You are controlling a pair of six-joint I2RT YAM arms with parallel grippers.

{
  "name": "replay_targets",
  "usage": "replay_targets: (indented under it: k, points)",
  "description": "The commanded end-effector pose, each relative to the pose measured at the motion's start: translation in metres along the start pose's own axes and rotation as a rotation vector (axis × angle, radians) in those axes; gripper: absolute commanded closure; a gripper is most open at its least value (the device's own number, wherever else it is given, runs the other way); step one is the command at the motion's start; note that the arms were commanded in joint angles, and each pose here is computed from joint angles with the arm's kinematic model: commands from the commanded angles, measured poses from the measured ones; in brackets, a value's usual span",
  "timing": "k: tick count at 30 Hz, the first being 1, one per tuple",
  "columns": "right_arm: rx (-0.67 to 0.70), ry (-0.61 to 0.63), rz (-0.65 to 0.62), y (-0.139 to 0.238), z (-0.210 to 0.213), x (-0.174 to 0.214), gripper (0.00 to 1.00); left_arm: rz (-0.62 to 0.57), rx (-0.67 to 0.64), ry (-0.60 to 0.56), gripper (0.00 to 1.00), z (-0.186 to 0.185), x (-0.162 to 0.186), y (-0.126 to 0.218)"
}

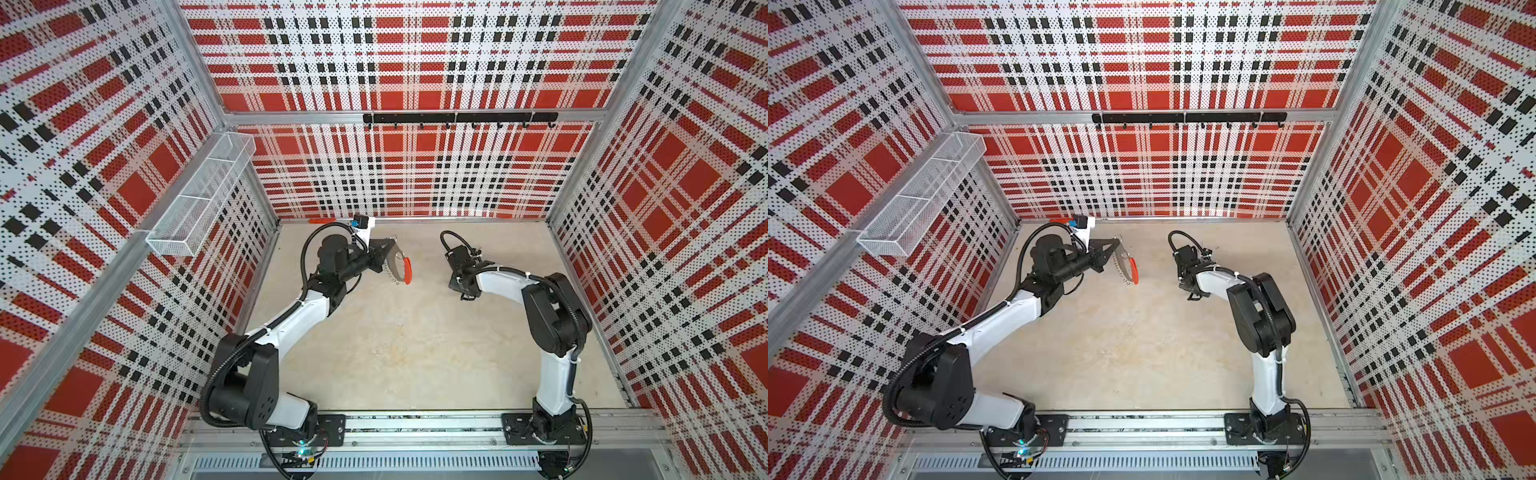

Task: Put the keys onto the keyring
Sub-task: 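Lower the right gripper over the black-tagged key's ring, then close the right gripper on the key's metal ring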

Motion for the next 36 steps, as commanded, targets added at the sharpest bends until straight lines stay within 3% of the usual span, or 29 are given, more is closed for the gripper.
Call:
replay_targets:
  k: [1, 18, 29, 36]
  points:
    - [0.027, 0.01, -0.007, -0.003, 0.0, 0.0, 0.72, -0.042, 0.04, -0.048, 1.0, -0.01, -0.02, -0.003]
    - [0.019, 0.018, -0.001, -0.001, 0.0, 0.002, 0.81, -0.037, 0.045, -0.046, 1.0, -0.011, -0.019, -0.005]
    - [0.025, 0.052, 0.002, 0.002, 0.001, 0.007, 0.77, -0.03, 0.049, -0.04, 1.0, -0.011, -0.018, -0.006]
    - [0.107, 0.135, -0.044, 0.007, -0.003, 0.004, 0.72, -0.031, 0.044, -0.044, 1.0, -0.01, -0.018, -0.005]
Point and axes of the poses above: each gripper's point midway between its finger pads, its own y axis back along the fingers, its own z axis along the line the jaws close on, x = y × z, the point moved 4 cm from there along y, back along the fingers, and after that the axes turned 2 degrees about y, right-handed, at the moved point
